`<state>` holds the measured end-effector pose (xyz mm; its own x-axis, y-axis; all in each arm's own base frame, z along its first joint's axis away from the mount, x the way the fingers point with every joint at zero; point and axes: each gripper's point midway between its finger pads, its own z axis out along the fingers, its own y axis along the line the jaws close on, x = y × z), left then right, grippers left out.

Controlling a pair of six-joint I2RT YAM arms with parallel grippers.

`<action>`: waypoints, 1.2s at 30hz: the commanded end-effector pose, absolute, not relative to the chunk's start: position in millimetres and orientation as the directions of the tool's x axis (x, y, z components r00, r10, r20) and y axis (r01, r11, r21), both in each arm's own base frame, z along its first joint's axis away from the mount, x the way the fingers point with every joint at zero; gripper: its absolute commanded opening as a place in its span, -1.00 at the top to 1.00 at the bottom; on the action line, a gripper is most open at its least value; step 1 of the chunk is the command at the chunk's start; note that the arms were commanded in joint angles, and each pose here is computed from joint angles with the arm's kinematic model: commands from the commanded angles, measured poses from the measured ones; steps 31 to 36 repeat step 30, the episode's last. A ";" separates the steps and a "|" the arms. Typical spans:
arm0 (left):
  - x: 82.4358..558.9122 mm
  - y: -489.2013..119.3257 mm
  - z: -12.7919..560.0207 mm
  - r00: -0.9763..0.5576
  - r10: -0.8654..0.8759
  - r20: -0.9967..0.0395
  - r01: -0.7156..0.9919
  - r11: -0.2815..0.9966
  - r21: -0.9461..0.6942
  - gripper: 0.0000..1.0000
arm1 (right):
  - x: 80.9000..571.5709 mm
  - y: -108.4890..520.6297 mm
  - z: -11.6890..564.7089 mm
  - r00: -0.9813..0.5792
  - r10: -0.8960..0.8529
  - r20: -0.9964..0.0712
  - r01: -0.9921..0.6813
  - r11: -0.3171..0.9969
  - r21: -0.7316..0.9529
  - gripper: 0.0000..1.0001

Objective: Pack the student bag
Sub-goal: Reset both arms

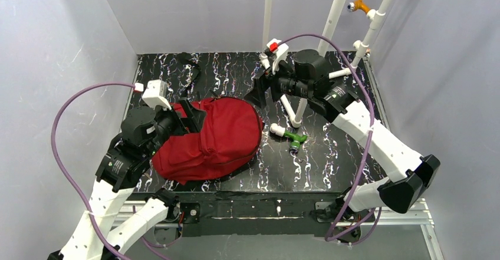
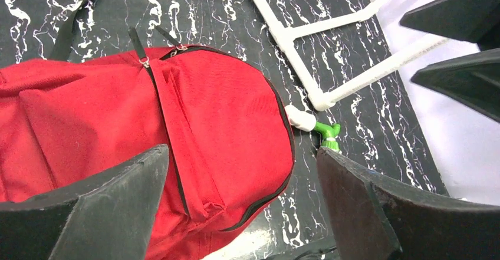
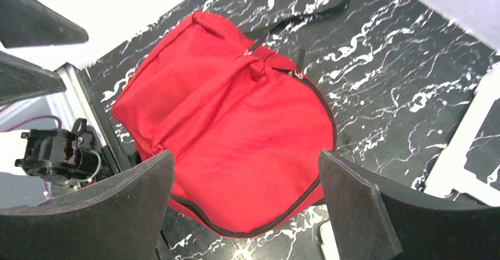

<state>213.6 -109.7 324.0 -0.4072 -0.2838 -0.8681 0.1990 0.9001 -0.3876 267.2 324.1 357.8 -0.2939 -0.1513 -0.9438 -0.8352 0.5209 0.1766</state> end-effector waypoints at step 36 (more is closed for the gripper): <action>186.2 -46.9 453.3 0.125 -0.254 -0.959 0.211 0.951 -0.224 -0.96 | 217.2 87.4 490.2 0.147 0.211 -0.966 -0.256 0.952 0.169 -0.97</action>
